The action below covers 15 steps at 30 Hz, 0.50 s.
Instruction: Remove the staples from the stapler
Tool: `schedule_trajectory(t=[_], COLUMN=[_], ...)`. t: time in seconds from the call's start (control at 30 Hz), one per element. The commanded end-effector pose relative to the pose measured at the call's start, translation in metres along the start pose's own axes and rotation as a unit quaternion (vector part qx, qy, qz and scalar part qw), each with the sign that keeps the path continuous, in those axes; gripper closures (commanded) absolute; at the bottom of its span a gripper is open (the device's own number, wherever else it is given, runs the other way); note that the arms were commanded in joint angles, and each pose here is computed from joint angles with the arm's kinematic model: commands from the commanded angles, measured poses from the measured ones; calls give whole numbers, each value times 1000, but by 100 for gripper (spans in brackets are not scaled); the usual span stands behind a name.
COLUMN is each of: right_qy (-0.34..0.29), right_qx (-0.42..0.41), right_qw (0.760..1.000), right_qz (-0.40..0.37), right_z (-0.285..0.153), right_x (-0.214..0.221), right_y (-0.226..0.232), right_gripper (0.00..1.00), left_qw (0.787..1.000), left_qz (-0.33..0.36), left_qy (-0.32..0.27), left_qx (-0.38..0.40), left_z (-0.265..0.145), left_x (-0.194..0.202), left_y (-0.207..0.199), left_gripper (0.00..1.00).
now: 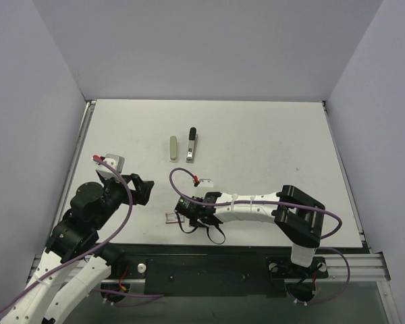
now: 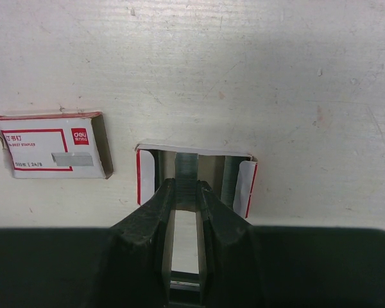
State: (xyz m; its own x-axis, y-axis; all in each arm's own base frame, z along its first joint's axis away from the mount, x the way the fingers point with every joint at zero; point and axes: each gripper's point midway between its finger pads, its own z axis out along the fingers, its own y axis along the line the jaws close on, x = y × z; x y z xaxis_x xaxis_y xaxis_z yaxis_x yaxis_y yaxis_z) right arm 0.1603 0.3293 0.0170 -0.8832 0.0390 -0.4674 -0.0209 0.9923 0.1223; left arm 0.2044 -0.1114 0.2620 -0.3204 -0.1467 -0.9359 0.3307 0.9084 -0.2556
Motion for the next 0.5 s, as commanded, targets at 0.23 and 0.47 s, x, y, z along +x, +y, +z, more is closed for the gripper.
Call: schedule_trajectory(t=[0.23, 0.47], right_qy=[-26, -39], right_qx=[9, 4], right_qw=[1000, 999], right_qz=[-15, -17], right_z=[-12, -22], right_x=[-8, -14], right_y=[4, 6], right_gripper=[84, 80], left_qw=[999, 1000], left_qz=[-6, -6], left_qy=[-29, -28], left_qx=[11, 11], left_z=[-1, 0], left_x=[-15, -15], left_y=[-5, -5], left_gripper=[11, 11])
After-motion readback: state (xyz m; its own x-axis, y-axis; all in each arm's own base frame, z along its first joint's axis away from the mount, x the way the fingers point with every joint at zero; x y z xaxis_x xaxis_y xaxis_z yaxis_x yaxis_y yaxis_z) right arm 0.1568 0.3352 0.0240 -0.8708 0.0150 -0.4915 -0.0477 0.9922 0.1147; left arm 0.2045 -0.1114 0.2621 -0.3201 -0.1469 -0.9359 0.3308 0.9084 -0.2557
